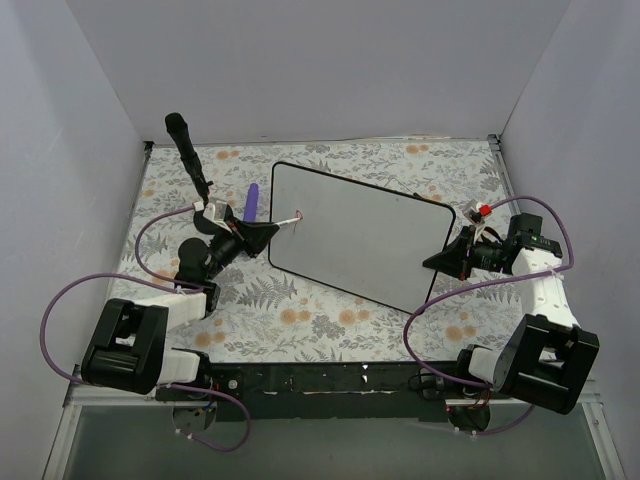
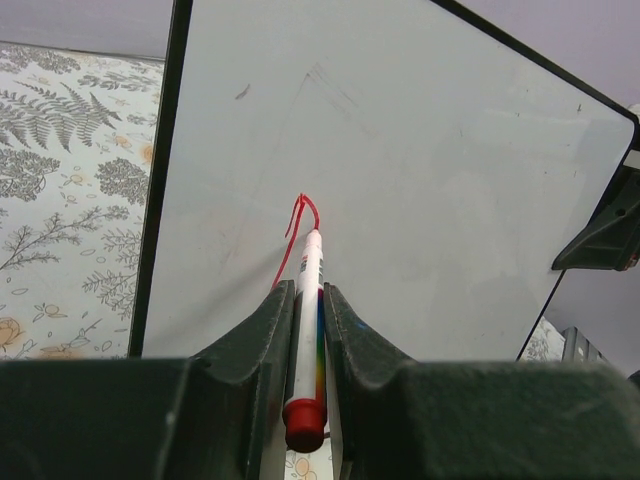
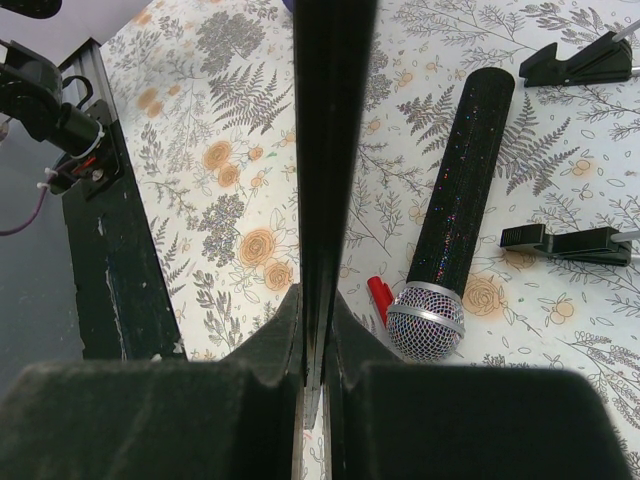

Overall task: Write a sentence on the whiteboard
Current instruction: Write with the whiteboard marker without the cap on the whiteboard.

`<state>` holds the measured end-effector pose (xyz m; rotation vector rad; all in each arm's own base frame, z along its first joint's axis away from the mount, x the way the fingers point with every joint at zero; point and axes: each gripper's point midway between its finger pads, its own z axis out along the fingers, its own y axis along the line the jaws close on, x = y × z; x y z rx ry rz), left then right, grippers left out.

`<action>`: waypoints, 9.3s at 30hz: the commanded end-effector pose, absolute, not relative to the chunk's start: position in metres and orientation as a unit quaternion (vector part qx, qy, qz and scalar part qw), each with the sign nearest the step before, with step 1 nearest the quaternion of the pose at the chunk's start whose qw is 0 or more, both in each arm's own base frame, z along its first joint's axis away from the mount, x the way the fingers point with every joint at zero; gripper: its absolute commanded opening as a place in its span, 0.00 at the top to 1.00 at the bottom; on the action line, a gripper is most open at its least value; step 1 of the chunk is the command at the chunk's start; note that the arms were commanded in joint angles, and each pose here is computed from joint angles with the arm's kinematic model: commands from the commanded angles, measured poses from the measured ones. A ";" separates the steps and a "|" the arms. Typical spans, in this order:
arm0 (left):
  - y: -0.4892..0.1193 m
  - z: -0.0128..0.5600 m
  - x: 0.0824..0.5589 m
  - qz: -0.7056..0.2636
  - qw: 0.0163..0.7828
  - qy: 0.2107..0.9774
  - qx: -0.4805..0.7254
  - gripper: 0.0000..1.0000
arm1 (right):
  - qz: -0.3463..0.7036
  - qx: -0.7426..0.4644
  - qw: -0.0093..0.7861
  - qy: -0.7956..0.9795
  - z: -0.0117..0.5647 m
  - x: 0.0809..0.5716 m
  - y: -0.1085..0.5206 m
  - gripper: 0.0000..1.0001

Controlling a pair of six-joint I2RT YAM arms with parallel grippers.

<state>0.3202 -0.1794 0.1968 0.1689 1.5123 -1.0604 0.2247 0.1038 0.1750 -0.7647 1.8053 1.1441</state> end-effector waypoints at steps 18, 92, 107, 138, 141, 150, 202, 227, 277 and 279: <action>-0.165 0.182 0.320 -0.407 0.609 0.679 0.053 1.00 | 0.426 -0.345 0.440 0.712 0.175 0.233 0.102 0.99; -0.182 0.226 0.280 -0.486 0.585 0.644 0.078 1.00 | 0.424 -0.348 0.441 0.710 0.176 0.231 0.102 0.99; -0.197 0.232 0.274 -0.499 0.590 0.629 0.086 1.00 | 0.423 -0.348 0.439 0.712 0.175 0.232 0.102 0.99; -0.201 0.218 0.326 -0.430 0.605 0.667 0.072 1.00 | 0.423 -0.349 0.437 0.713 0.173 0.232 0.102 0.99; -0.201 0.212 0.327 -0.424 0.596 0.678 0.072 1.00 | 0.424 -0.347 0.436 0.714 0.173 0.232 0.102 0.99; -0.203 0.222 0.309 -0.441 0.599 0.662 0.093 1.00 | 0.424 -0.348 0.436 0.713 0.173 0.232 0.102 0.99; -0.207 0.206 0.314 -0.444 0.573 0.684 0.089 1.00 | 0.424 -0.348 0.435 0.714 0.172 0.232 0.102 0.99; -0.190 0.165 0.306 -0.399 0.548 0.733 0.056 1.00 | 0.424 -0.349 0.434 0.714 0.172 0.232 0.102 0.99; -0.205 0.225 0.266 -0.488 0.561 0.661 0.099 1.00 | 0.426 -0.347 0.431 0.716 0.170 0.232 0.103 0.99; -0.205 0.225 0.266 -0.489 0.561 0.661 0.099 1.00 | 0.425 -0.348 0.431 0.716 0.170 0.232 0.102 0.99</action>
